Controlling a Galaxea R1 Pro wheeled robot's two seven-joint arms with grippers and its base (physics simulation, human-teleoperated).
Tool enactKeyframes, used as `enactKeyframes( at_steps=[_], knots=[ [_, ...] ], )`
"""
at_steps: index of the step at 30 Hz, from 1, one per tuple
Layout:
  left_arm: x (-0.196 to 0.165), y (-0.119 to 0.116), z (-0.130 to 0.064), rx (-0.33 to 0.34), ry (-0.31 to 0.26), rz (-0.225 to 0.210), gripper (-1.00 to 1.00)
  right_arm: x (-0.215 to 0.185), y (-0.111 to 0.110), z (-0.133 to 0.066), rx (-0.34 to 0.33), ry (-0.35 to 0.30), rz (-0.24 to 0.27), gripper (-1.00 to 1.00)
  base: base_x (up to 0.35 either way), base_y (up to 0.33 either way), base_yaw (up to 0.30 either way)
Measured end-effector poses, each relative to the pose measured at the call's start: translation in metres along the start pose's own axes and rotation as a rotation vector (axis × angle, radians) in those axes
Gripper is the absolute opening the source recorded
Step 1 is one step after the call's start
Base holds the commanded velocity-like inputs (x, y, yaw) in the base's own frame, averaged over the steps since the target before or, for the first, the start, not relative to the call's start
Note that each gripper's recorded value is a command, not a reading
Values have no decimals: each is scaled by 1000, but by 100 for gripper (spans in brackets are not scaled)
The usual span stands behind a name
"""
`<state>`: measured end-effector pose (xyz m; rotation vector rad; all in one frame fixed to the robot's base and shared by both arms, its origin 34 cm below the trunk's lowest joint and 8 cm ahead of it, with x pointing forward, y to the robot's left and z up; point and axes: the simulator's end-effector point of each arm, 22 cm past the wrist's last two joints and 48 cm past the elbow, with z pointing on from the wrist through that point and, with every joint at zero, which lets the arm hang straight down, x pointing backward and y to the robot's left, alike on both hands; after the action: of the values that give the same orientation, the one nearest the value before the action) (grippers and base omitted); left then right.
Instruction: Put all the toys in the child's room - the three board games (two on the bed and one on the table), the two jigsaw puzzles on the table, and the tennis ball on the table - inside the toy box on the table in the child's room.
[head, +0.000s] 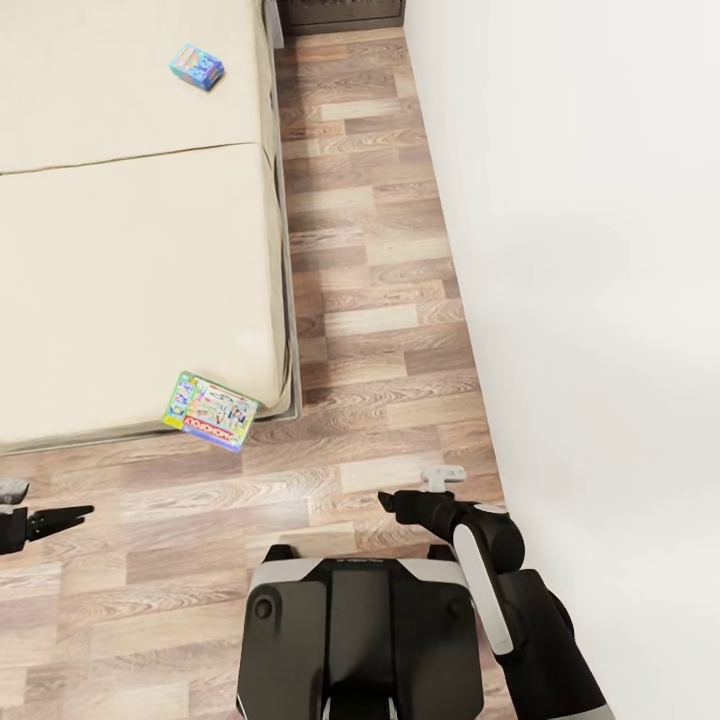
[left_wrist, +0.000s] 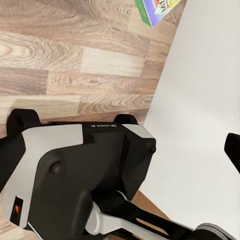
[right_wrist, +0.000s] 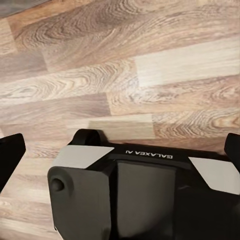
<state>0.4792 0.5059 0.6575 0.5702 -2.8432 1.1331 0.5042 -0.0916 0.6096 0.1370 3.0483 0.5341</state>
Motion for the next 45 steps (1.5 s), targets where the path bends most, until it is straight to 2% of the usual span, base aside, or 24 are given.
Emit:
enactKeyframes(
  at_steps=[15,23,33,45],
  knots=[
    [-3,-9,-2,11,-9,15,100,-7,12,-6,-15,-16,-4,100,-5,0,0],
    [-7,-14,-5,17,-19,25,100,-12,17,-10,-21,-28,-7,100,-157,0,0],
    [-10,-20,-9,22,-30,36,100,-29,22,-19,-51,-97,19,100,-30,0,0],
    [-16,-26,-16,25,-46,49,100,-34,22,-24,-55,-116,22,100,-164,0,0]
  ],
)
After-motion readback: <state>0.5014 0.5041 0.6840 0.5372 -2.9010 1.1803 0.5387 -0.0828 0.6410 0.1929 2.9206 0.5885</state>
